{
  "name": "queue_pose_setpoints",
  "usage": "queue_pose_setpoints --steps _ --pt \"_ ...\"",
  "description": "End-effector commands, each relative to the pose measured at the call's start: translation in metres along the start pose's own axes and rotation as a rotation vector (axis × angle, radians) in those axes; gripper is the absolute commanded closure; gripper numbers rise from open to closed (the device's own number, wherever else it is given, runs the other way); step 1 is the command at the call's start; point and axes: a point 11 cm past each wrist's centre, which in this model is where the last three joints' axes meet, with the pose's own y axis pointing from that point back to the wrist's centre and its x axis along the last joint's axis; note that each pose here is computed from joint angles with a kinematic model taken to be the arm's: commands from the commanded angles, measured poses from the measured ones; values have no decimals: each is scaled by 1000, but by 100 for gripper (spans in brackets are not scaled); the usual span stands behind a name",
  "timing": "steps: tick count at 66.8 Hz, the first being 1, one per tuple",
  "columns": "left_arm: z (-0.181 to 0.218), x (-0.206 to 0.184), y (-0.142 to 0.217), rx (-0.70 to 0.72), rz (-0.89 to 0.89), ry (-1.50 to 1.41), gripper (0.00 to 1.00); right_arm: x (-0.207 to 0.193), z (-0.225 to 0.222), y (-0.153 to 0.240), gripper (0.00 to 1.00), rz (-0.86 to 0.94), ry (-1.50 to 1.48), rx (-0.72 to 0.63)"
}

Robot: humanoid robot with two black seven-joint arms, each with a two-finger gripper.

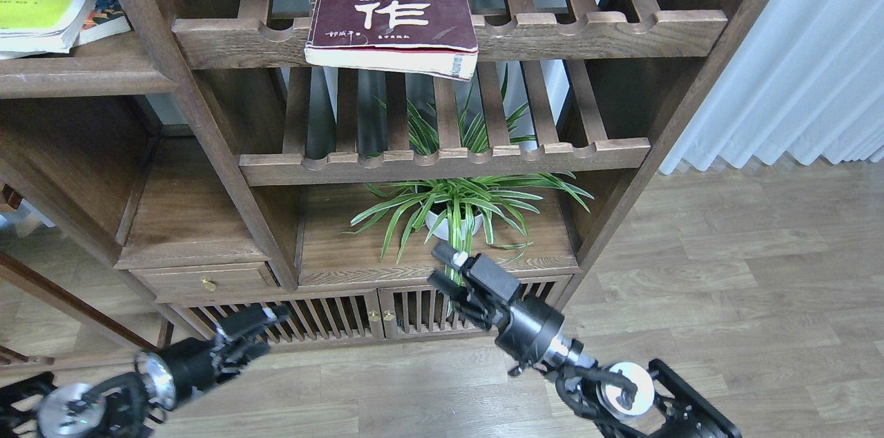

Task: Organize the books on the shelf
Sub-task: 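Raise the right gripper up to the dark red book on the top shelf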

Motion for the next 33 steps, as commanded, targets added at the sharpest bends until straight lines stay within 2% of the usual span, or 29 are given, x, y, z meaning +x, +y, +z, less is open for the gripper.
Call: queue_pose_setpoints --steps 1,33 --pt "-3 1 -16 -34 -10 31 1 -22 -12 -13 1 -34 27 7" --pt "-1 -2 -22 -56 -22 40 1 -63 -33 -51 1 50 99 7"
